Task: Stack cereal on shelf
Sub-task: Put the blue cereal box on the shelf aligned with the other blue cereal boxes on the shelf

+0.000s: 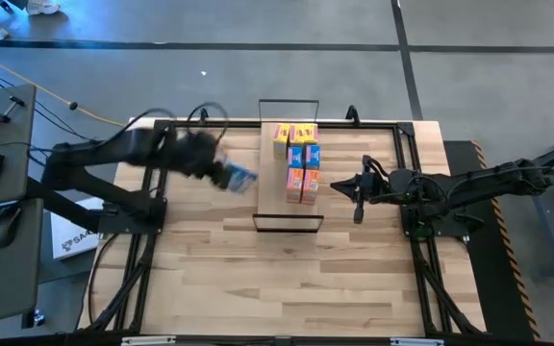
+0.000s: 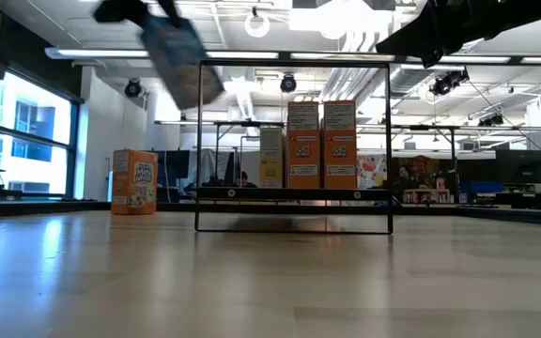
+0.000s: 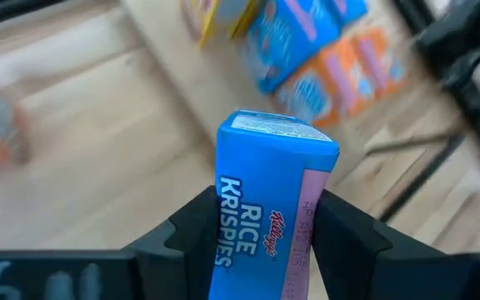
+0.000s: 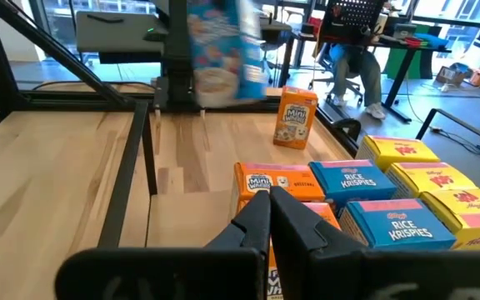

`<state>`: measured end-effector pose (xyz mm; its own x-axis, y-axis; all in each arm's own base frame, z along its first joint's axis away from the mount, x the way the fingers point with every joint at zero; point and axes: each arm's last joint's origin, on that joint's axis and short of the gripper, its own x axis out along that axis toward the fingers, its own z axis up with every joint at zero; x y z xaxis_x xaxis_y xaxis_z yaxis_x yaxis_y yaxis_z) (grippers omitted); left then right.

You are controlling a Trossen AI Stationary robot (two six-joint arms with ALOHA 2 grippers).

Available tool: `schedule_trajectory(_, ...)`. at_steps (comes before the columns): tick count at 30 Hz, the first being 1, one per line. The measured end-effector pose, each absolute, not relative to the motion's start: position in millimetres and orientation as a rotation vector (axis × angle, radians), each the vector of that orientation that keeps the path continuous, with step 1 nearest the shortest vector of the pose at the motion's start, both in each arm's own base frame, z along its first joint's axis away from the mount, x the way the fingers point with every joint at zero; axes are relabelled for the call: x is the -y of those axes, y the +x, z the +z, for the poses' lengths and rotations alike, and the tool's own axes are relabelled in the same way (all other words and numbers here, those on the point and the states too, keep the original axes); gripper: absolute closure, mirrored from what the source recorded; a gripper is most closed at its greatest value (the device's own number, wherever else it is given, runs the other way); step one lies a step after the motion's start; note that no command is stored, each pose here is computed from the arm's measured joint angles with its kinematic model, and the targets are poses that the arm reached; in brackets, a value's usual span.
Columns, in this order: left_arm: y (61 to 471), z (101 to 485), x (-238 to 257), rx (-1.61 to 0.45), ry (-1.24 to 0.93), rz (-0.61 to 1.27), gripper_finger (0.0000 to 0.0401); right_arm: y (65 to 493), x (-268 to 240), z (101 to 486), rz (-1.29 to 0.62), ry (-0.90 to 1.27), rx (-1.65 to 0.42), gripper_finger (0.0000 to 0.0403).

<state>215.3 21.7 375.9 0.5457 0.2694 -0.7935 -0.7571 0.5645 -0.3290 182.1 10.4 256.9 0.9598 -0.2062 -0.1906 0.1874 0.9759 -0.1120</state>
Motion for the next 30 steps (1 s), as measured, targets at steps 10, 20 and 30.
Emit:
schedule_trajectory(10,267.6,339.7,-105.4,-0.773,-0.876,0.627,0.0250,182.0,-10.4,256.7,-0.199,-0.085,-0.204,0.0403)
schedule_trajectory(20,297.7,311.1,-120.2,-0.805,-0.896,0.608,0.0239,181.8,-10.5,255.3,-0.192,-0.086,-0.219,0.0403)
schedule_trajectory(30,294.7,307.4,-134.2,-0.766,-0.909,0.743,0.0233,181.8,-10.5,255.4,-0.192,-0.086,-0.218,0.0403)
